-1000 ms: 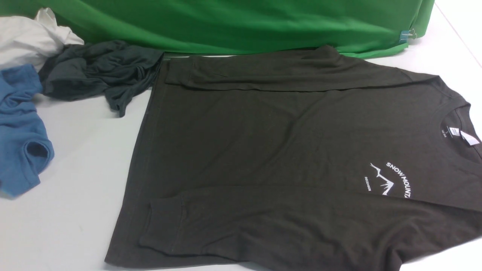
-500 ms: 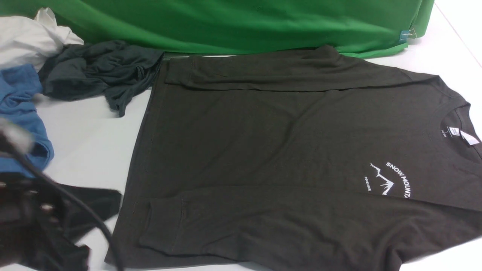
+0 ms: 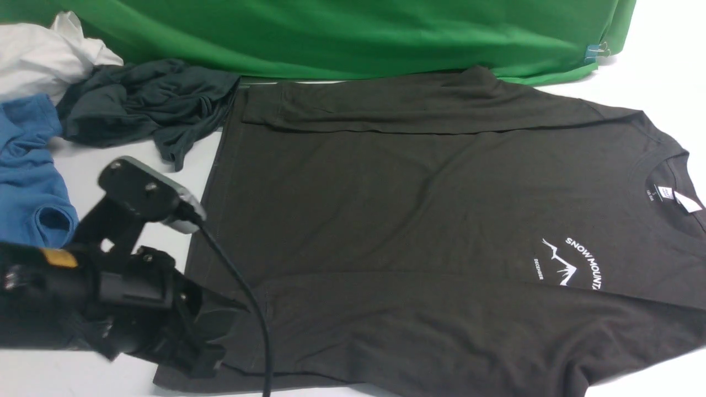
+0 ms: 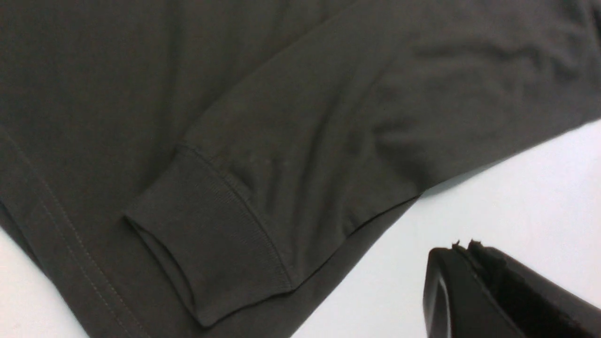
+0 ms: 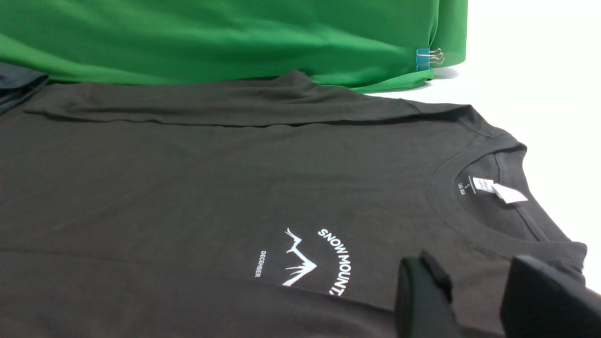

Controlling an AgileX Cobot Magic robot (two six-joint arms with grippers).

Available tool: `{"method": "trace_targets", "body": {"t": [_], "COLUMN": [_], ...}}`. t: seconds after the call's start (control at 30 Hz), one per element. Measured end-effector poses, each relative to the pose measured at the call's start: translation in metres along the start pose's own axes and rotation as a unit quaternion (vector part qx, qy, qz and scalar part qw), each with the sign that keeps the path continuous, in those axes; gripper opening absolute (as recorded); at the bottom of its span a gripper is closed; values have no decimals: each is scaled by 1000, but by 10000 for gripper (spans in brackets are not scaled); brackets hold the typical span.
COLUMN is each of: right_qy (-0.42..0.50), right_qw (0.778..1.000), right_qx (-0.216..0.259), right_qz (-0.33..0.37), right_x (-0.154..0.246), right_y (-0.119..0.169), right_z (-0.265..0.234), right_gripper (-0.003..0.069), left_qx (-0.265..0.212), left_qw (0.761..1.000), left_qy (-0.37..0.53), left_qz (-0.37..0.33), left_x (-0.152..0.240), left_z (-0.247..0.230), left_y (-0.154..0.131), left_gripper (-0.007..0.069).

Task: Fold a long-sleeved shirt on a white desktop.
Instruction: 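Grasp the left edge of the dark T-shirt lying flat on the table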

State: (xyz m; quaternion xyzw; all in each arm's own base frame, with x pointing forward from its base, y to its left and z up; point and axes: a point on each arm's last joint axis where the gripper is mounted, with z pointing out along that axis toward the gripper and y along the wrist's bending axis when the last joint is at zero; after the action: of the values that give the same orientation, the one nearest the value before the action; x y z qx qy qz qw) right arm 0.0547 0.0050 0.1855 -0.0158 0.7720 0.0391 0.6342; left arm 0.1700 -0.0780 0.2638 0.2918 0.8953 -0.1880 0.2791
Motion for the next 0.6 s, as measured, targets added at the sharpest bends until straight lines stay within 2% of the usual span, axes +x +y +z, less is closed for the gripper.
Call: {"method": "trace_targets", "body": {"t": [0.13, 0.2, 0.23, 0.37, 0.5, 0.6], "right_qy": [-38, -78, -107, -190, -221, -179], "right_qw": [999, 995, 989, 965, 945, 944], "right_qx": [0, -5, -11, -30, -48, -53], "right_qz": [11, 58, 97, 177, 237, 273], "right_x": [-7, -14, -19, -34, -40, -43], "right_y": [0, 0, 0, -1, -1, 0], "right_z": [0, -1, -2, -7, -9, -9], "right_gripper": [242, 242, 242, 242, 240, 227], "left_qx": [-1, -2, -3, -9, -18, -25], "left_qw": [1000, 1000, 1000, 1000, 1000, 999], "left_qy": [10, 5, 3, 7, 11, 18], "left_qz": [4, 6, 6, 13, 15, 9], "left_x": [-6, -9, -11, -10, -10, -9], "left_z": [3, 2, 1, 0, 0, 1], "left_y": [4, 4, 4, 5, 7, 9], "left_gripper": [20, 20, 20, 20, 20, 20]}}
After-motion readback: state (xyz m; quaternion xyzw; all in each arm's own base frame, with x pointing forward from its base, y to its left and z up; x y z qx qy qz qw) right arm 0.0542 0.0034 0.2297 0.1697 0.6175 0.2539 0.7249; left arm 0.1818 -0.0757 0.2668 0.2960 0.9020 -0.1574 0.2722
